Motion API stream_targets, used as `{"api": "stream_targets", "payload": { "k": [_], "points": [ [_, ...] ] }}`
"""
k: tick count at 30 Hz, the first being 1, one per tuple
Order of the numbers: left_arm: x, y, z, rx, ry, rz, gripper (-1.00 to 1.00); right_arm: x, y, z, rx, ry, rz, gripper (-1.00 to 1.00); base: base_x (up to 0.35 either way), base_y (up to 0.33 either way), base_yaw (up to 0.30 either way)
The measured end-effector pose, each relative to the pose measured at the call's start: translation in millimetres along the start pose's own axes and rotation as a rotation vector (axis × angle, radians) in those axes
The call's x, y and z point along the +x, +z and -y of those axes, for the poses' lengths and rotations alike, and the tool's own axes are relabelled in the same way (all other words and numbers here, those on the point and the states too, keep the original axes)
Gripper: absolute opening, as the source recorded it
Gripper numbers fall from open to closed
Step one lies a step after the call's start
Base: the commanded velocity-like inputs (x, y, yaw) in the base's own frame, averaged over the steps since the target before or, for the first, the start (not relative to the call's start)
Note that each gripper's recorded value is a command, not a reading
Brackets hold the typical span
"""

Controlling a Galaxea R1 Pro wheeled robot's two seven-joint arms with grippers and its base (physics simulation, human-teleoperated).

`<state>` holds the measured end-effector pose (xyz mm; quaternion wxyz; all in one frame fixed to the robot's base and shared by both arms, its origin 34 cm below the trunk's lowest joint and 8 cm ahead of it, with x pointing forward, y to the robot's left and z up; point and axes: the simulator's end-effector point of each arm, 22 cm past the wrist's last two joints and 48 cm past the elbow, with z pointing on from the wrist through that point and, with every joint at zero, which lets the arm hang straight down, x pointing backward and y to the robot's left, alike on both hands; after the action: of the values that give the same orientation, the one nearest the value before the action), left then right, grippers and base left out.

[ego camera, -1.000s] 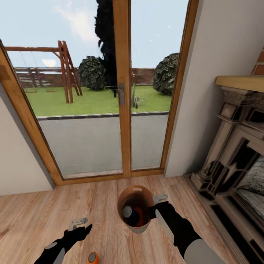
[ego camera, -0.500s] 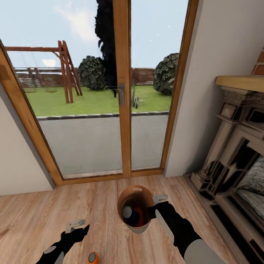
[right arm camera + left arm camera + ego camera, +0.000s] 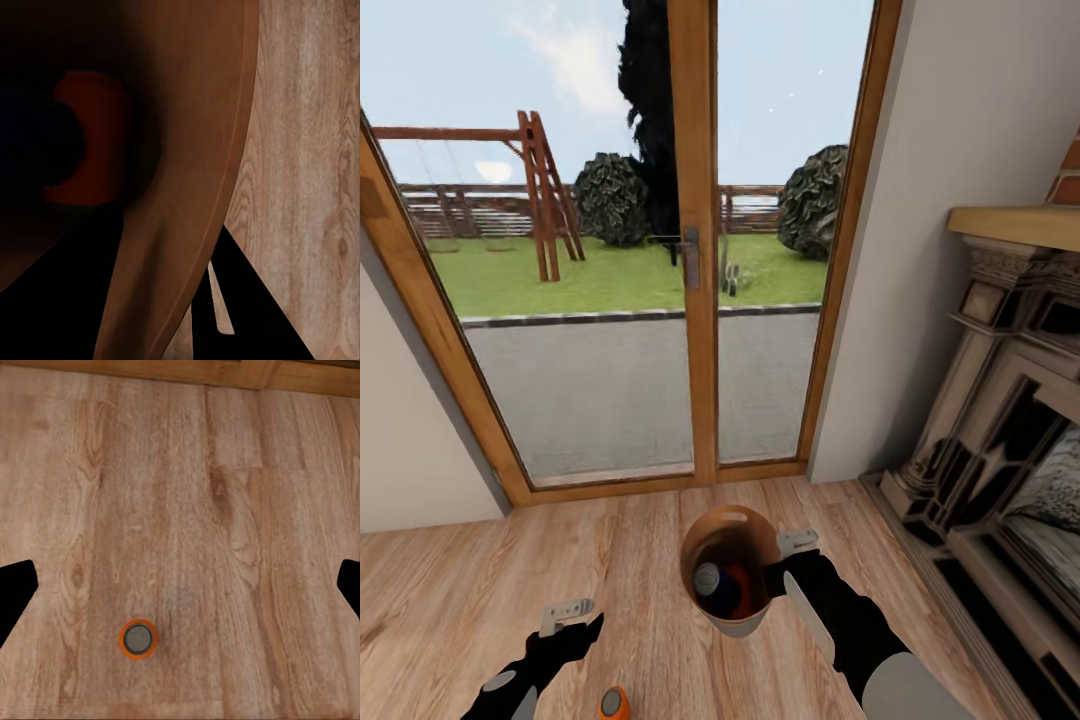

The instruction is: Put the three can of soda from the living room inside the tash can in the kitchen.

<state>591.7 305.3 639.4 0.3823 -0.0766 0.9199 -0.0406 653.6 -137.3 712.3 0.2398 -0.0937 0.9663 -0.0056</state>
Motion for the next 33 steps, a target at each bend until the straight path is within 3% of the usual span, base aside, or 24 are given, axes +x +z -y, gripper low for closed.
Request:
{"api": "stream_targets", "payload": {
  "k": [6, 8, 33],
  "points": [
    [-3, -3.8, -40, -0.185, -0.007, 0.011, 1.0, 0, 0.0, 0, 0.001, -0.001, 0.0, -1.0, 0.0, 0.0, 0.0],
    [-2, -4.6, -44, -0.205, -0.006, 0.01, 1.0, 0, 0.1, 0, 0.001, 0.0, 0.0, -1.0, 0.0, 0.0, 0.0],
    [-3, -4.6, -44, -0.21, 0.003, 0.014, 1.0, 0, 0.2, 1, 0.003, -0.003, -0.001, -1.0, 0.022, 0.0, 0.0]
  ]
}}
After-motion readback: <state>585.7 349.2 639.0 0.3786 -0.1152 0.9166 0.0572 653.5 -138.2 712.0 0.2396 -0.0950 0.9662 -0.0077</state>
